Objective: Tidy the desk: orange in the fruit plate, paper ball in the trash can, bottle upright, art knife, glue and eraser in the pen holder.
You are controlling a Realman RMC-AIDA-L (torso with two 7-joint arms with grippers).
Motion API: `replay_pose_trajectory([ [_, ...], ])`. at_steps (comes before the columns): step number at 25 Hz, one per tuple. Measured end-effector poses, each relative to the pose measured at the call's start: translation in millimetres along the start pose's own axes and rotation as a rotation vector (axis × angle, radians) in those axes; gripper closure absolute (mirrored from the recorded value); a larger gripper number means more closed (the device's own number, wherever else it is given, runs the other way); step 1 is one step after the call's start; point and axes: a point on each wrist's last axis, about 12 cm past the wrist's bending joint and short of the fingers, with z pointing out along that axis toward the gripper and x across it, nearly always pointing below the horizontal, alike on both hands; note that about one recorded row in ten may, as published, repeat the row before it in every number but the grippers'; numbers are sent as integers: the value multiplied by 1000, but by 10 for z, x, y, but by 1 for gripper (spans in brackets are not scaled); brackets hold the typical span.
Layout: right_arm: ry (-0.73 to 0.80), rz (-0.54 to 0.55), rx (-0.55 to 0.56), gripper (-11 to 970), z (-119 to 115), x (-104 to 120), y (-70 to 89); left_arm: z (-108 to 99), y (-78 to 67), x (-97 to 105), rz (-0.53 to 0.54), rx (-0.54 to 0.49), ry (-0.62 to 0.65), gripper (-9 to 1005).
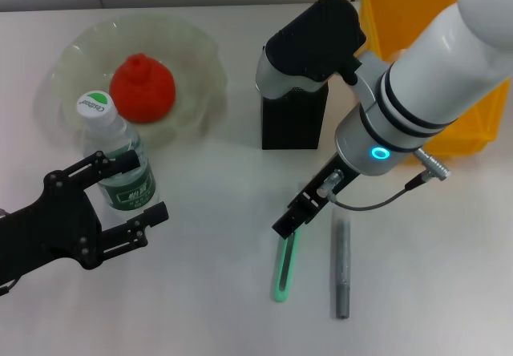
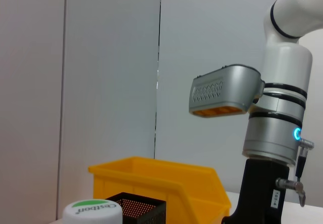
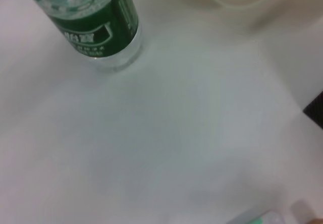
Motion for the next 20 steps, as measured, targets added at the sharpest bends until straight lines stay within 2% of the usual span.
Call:
replay_pose_trajectory([
  [20,25,37,-14,184,149,4,-56,-7,-8,11,-5,-4,2,211],
])
